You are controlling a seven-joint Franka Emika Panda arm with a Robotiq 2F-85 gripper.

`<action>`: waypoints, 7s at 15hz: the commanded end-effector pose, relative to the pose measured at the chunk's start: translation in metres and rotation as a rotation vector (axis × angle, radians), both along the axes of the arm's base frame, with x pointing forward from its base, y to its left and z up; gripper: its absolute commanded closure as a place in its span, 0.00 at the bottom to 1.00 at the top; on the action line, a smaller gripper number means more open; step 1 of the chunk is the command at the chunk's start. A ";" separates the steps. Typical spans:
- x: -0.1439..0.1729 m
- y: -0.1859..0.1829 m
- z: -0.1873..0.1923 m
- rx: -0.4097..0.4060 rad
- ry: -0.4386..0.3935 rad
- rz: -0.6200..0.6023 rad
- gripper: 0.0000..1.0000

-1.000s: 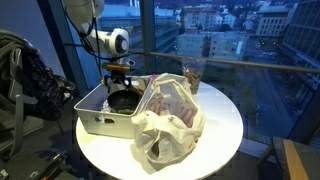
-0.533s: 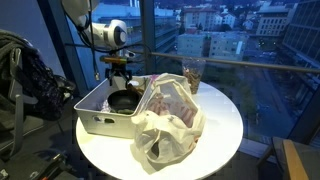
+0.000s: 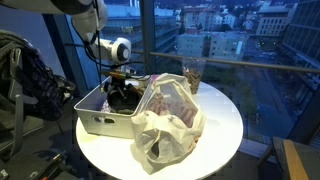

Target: Transfer two items from the organization bin to the plastic

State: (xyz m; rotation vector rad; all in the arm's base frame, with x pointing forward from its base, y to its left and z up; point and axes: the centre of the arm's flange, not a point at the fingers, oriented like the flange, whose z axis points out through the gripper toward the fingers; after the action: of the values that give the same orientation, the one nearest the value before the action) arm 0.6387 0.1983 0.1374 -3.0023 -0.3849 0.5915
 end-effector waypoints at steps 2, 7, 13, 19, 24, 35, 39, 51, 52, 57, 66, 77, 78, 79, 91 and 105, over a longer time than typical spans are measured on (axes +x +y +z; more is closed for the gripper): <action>0.018 -0.015 -0.016 -0.043 0.022 -0.036 0.32; 0.012 -0.026 -0.006 -0.132 0.070 -0.046 0.71; 0.007 -0.033 0.046 -0.074 0.199 -0.093 1.00; 0.011 -0.058 0.103 0.221 0.350 -0.104 0.96; 0.025 -0.085 0.119 0.392 0.311 -0.129 0.96; 0.024 -0.088 0.037 0.438 0.357 -0.078 0.59; 0.027 -0.089 0.037 0.448 0.357 -0.081 0.30; 0.024 -0.038 0.020 0.285 0.113 -0.053 0.00; 0.026 -0.036 0.018 0.249 0.064 -0.044 0.00; 0.026 -0.030 0.016 0.170 -0.031 -0.051 0.26; 0.017 -0.033 0.033 0.153 0.017 -0.122 0.95; 0.007 -0.068 0.115 0.506 0.331 -0.149 0.97; 0.004 -0.073 0.128 0.531 0.337 -0.149 0.97; 0.001 -0.078 0.143 0.544 0.328 -0.154 0.97; -0.058 -0.162 0.308 0.583 0.041 -0.296 0.97; -0.140 -0.322 0.280 0.759 -0.164 -0.688 0.97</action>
State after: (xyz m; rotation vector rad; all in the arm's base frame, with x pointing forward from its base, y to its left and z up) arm 0.5242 -0.1172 0.4142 -2.2591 0.3056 0.1785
